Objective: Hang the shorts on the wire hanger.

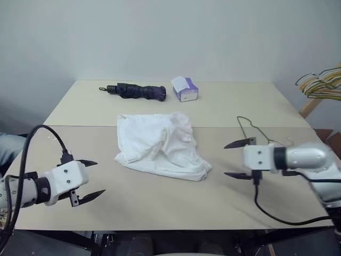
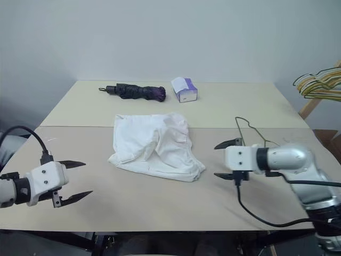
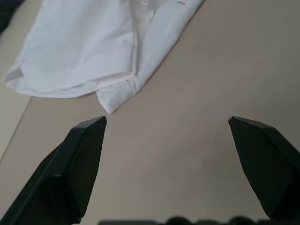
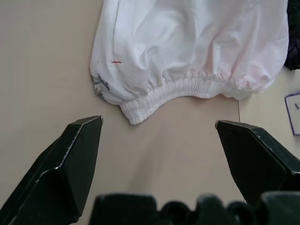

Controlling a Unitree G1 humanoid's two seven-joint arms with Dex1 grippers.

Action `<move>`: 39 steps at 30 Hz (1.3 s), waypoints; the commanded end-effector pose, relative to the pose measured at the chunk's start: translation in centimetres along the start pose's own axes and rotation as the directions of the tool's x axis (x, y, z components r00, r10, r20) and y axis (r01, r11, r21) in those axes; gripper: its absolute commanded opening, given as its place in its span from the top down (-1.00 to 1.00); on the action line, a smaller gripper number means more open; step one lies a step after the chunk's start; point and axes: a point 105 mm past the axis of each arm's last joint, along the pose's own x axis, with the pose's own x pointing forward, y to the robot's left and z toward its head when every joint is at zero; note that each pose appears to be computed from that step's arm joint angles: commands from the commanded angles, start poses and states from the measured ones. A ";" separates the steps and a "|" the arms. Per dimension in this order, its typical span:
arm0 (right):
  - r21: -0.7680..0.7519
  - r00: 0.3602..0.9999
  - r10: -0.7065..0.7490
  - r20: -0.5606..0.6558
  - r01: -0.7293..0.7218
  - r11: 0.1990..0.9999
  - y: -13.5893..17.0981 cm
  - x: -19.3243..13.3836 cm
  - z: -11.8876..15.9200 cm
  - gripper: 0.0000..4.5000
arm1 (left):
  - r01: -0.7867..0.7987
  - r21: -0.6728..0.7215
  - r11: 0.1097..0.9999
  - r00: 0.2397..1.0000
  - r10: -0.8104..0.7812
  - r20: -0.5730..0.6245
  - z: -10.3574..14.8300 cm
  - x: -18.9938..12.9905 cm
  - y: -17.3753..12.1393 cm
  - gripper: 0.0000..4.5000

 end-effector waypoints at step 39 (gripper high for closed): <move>-0.232 0.997 -0.023 -0.076 0.005 0.973 0.5 7.8 -2.7 0.99 | -0.163 -0.141 0.977 0.983 0.173 0.061 -4.3 8.8 3.9 -1.00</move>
